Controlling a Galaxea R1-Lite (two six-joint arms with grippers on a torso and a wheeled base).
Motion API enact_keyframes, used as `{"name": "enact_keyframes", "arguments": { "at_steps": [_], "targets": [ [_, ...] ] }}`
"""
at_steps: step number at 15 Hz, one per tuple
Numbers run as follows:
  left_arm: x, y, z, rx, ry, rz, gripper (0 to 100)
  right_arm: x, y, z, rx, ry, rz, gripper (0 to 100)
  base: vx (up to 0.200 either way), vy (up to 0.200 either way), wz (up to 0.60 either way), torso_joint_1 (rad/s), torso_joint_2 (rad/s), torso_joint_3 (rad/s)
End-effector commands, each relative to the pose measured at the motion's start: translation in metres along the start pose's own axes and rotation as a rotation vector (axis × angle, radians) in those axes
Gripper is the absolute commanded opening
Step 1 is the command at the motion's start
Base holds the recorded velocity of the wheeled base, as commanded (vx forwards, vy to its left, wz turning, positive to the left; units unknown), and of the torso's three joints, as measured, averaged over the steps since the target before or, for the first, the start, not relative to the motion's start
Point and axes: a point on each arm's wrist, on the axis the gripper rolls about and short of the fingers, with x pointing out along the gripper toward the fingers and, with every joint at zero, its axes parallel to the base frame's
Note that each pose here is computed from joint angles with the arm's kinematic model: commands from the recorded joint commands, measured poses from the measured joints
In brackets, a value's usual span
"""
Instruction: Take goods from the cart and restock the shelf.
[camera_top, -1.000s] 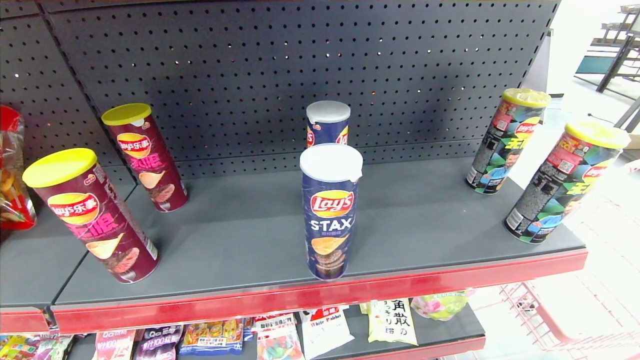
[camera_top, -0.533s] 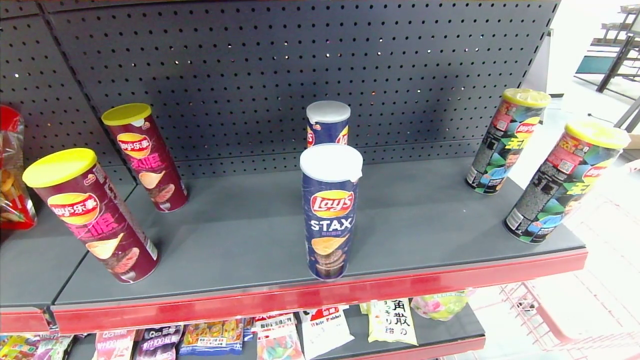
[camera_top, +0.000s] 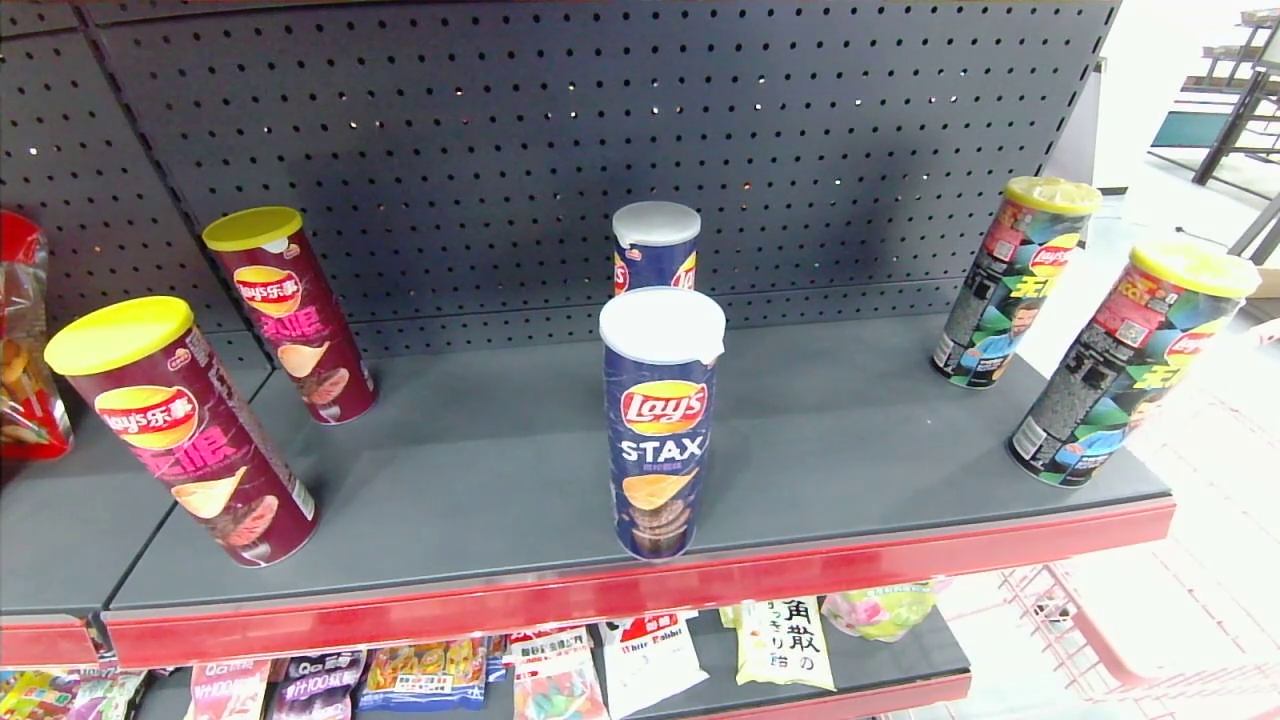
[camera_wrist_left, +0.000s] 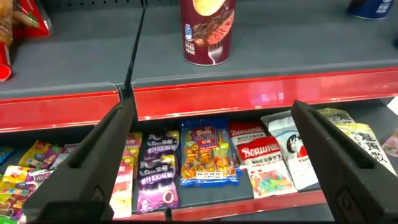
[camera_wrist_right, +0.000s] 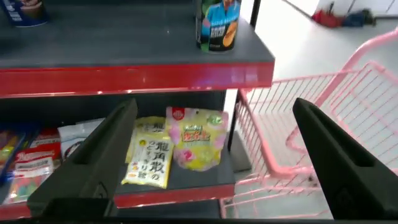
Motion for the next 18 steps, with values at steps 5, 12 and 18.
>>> {"name": "enact_keyframes", "arguments": {
  "at_steps": [5, 12, 18],
  "targets": [
    [0.0001, 0.0, -0.0001, -0.005, 0.003, 0.001, 100, 0.0001, 0.0015, -0.0051, 0.028, 0.039, 0.063, 100, 0.0, 0.0, 0.0, 0.0, 0.0, 0.0],
    [0.0001, 0.0, -0.0001, -0.005, 0.003, 0.001, 100, 0.0001, 0.0014, -0.0051, 0.022, 0.039, 0.059, 100, 0.0, 0.0, 0.0, 0.0, 0.0, 0.0],
    [0.0001, 0.0, -0.0001, -0.005, 0.003, 0.001, 100, 0.0001, 0.0015, -0.0051, 0.025, 0.039, 0.06, 100, 0.0, 0.0, 0.3, 0.003, 0.0, 0.0]
  ]
}}
